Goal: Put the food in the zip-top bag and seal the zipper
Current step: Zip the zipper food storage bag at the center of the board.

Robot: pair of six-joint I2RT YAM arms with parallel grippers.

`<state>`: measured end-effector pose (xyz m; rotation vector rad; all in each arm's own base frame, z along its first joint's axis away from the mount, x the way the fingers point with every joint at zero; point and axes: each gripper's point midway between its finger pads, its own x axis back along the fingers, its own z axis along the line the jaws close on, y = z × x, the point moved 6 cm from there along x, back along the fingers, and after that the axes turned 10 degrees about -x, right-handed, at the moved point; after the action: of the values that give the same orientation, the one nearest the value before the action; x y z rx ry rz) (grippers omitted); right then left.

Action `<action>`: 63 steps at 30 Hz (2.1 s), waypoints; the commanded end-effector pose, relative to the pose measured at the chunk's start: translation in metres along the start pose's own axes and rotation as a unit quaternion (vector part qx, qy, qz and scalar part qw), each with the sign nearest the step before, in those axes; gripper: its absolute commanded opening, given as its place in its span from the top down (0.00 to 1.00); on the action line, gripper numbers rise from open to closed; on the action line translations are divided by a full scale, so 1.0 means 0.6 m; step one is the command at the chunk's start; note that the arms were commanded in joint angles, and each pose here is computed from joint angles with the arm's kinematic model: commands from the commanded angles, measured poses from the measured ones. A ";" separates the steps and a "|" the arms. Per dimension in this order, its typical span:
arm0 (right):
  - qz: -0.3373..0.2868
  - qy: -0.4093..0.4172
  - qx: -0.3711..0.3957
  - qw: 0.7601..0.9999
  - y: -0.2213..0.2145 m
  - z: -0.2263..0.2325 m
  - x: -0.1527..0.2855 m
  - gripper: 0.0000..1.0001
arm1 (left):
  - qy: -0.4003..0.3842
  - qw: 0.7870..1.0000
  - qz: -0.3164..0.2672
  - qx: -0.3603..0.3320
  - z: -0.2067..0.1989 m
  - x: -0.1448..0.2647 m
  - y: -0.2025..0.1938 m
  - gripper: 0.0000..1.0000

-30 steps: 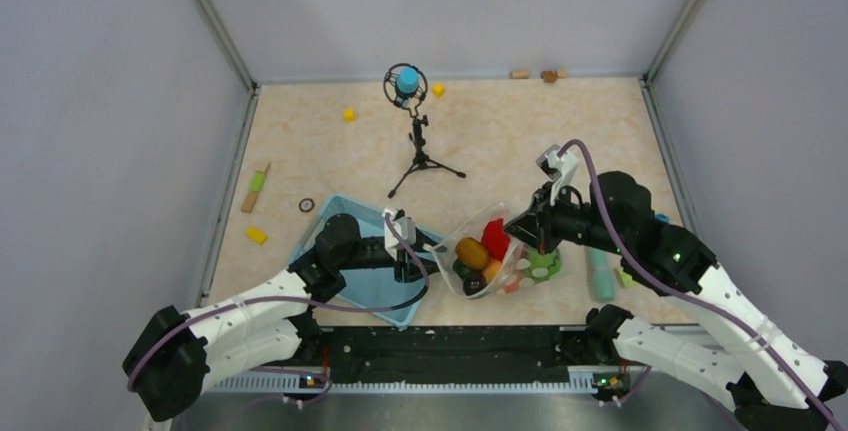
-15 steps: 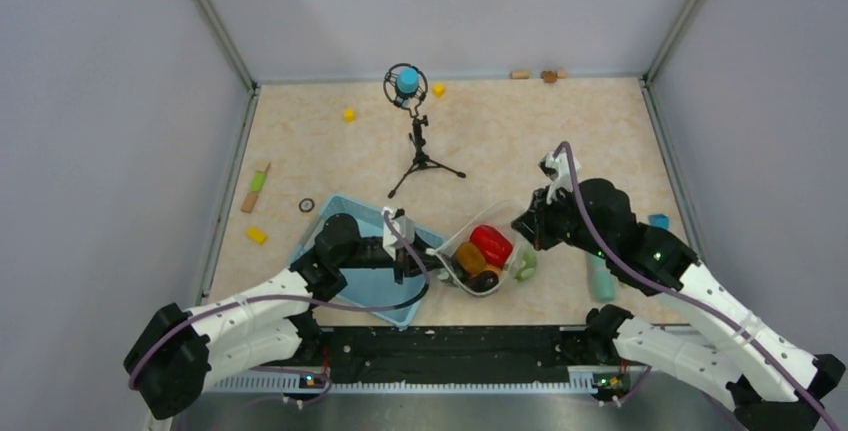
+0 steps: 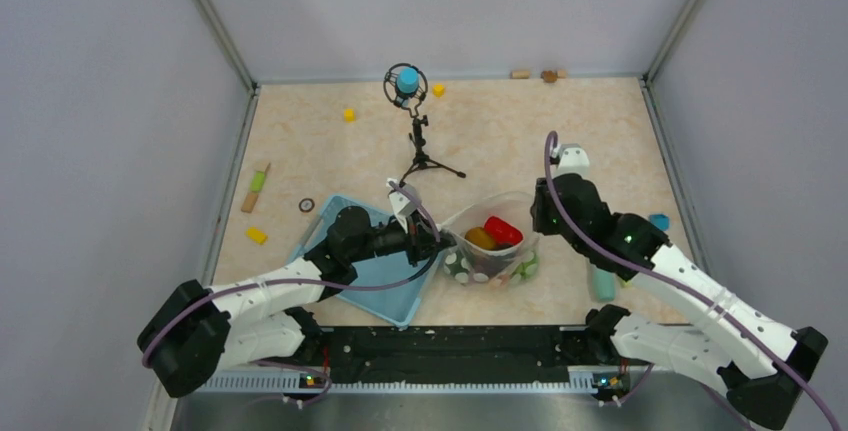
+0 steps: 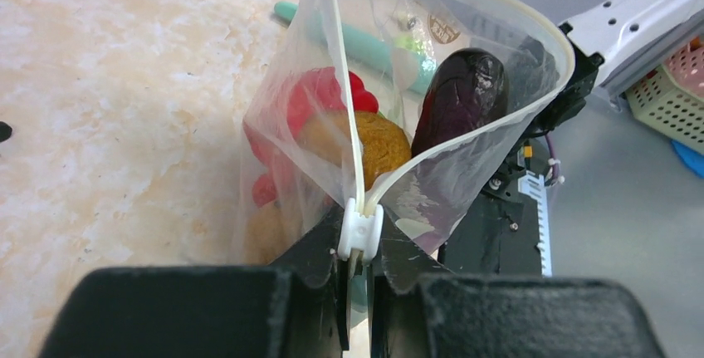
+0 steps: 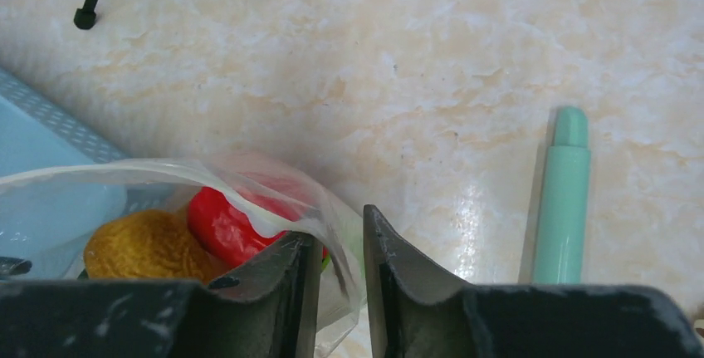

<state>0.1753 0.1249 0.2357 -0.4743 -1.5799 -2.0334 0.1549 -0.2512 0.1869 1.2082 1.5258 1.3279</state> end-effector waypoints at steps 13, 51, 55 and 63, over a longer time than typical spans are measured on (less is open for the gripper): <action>-0.047 0.500 0.149 0.852 0.056 0.146 0.172 0.22 | 0.009 0.999 -0.027 0.016 -0.006 -0.008 0.070 1.00; 0.052 0.452 0.164 0.875 -0.068 0.172 0.063 1.00 | 0.005 0.997 -0.073 -0.025 -0.026 0.032 0.048 0.25; 0.050 0.453 0.160 0.875 -0.069 0.170 0.065 1.00 | -0.021 0.995 -0.083 -0.045 -0.030 0.022 0.057 0.27; 0.058 0.454 0.144 0.877 -0.074 0.170 0.064 1.00 | -0.042 0.993 -0.097 -0.060 -0.032 0.014 0.062 0.47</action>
<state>0.1154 0.2199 0.2361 0.3750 -1.1980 -1.4635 0.1402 -0.2430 0.2002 1.1281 1.4907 1.2781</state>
